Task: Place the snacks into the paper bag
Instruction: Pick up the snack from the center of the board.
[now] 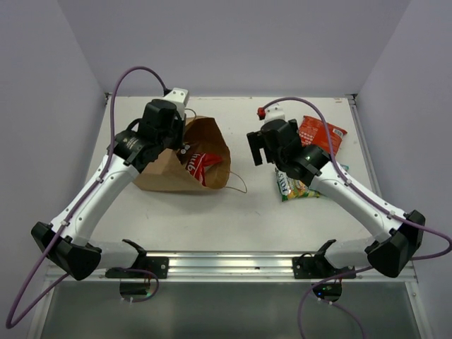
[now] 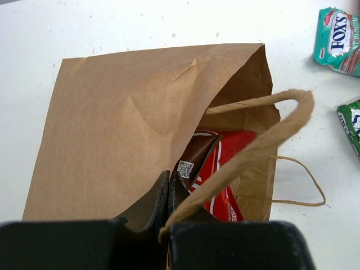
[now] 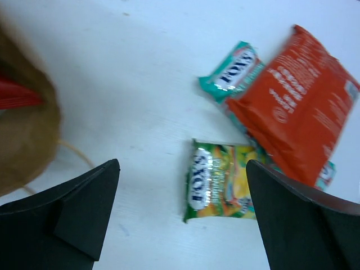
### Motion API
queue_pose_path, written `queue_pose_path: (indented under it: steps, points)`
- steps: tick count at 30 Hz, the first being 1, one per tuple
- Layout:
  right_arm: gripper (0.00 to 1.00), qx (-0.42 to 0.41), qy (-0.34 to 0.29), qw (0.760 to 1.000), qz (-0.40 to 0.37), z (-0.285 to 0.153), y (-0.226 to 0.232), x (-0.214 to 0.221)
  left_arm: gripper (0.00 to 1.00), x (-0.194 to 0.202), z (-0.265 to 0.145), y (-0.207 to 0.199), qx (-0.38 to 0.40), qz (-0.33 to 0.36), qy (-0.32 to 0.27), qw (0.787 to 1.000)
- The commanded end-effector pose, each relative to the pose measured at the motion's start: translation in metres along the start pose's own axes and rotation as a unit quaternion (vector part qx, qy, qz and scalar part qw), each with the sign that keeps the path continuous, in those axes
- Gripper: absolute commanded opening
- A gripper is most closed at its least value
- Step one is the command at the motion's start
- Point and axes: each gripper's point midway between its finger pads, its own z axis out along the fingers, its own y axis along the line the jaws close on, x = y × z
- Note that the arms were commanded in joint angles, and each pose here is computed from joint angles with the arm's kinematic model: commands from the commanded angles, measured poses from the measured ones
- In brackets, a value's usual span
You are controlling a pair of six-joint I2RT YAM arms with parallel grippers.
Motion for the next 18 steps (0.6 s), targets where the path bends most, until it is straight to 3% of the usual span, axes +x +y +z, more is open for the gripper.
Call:
queue_pose_path:
  steps: [1,5,18]
  points:
    - [0.99,0.1,0.031,0.992,-0.077,0.004,-0.051,0.022,0.0,-0.012,-0.012,0.007,-0.009,0.004,-0.033,0.999]
    - [0.99,0.16,0.058,0.97,-0.172,0.02,-0.087,0.05,0.0,-0.009,-0.013,0.009,-0.015,0.01,-0.025,1.0]
    - [0.99,0.185,0.087,0.951,-0.233,0.074,-0.122,0.077,0.0,-0.002,-0.008,0.009,-0.015,0.022,-0.008,1.0]
